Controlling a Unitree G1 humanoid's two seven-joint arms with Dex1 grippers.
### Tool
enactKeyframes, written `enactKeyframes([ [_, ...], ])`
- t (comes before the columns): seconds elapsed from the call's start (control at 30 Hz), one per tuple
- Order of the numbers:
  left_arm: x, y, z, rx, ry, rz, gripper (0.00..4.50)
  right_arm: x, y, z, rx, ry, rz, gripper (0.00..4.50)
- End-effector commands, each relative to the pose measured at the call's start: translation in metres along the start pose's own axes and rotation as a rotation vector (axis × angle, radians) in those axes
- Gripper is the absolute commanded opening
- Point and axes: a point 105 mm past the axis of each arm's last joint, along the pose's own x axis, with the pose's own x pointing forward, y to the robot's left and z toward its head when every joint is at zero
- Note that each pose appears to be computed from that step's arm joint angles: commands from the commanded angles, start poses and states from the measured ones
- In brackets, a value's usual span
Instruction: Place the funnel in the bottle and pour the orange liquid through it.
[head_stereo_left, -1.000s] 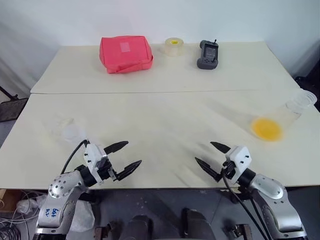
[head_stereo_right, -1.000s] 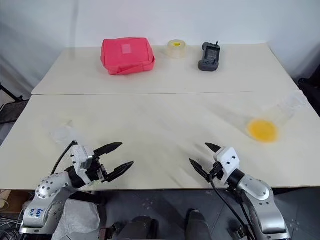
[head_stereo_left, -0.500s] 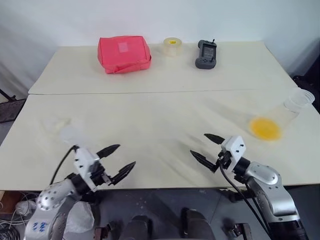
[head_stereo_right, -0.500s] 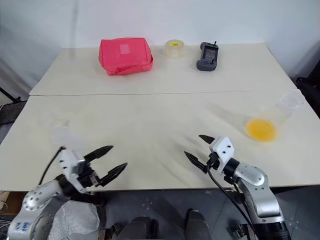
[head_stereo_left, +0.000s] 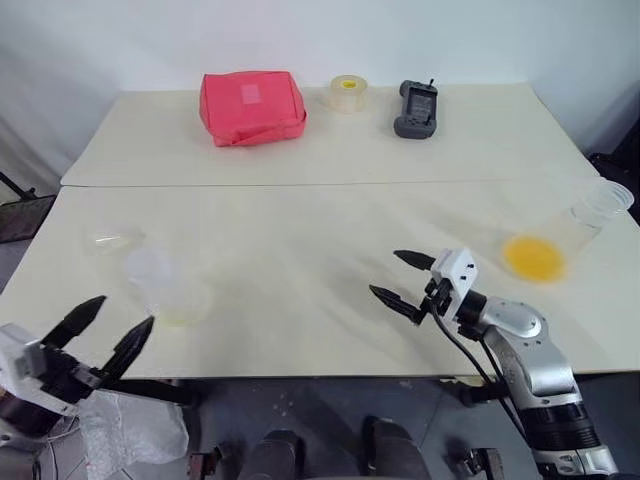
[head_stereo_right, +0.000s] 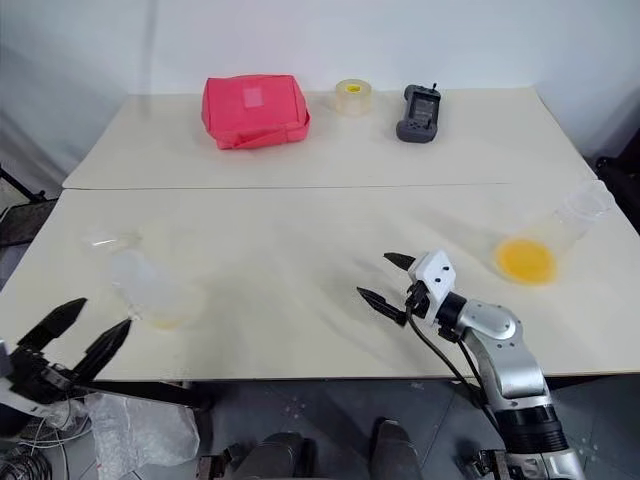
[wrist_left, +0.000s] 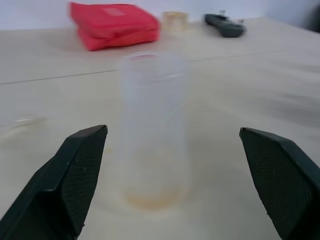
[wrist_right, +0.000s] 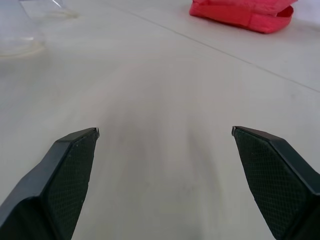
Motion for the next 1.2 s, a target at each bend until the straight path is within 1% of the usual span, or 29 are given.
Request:
enactKeyframes([
  [0.03,0.004,0.008,0.012,0.075,-0.036,0.005,4.50,0.000,0.003,0.015,-0.003,-0.048,0.022,4.47],
  [0.27,0.031,0.014,0.008,0.117,-0.039,-0.050,4.50,0.001,0.013,0.025,0.013,-0.074,0.071,4.47],
  [0.43,0.063,0.010,0.006,0.124,-0.056,-0.145,4.50,-0.002,0.013,0.031,0.003,-0.087,0.036,4.47],
  [0.57,0.073,0.011,0.004,0.140,-0.042,-0.172,4.50,-0.005,0.013,0.031,0.001,-0.084,0.020,4.47],
  [0.7,0.077,0.013,0.008,0.143,-0.072,-0.191,3.65,-0.008,0.011,0.028,0.000,-0.084,-0.002,4.50],
  [0.77,0.078,0.013,0.013,0.129,-0.088,-0.204,2.94,-0.010,0.011,0.027,-0.002,-0.083,-0.014,4.50],
  [0.83,0.081,0.012,0.020,0.113,-0.111,-0.228,2.36,-0.013,0.011,0.026,-0.003,-0.083,-0.022,4.50],
  [0.97,0.093,0.002,0.034,0.106,-0.130,-0.313,2.32,-0.016,0.012,0.025,-0.002,-0.079,-0.024,4.50],
  [1.07,0.110,-0.011,0.042,0.123,-0.126,-0.387,2.32,-0.019,0.014,0.024,0.004,-0.074,-0.008,4.50],
  [1.2,0.142,-0.035,0.046,0.131,-0.117,-0.487,2.32,-0.026,0.020,0.025,0.004,-0.068,0.055,4.50],
])
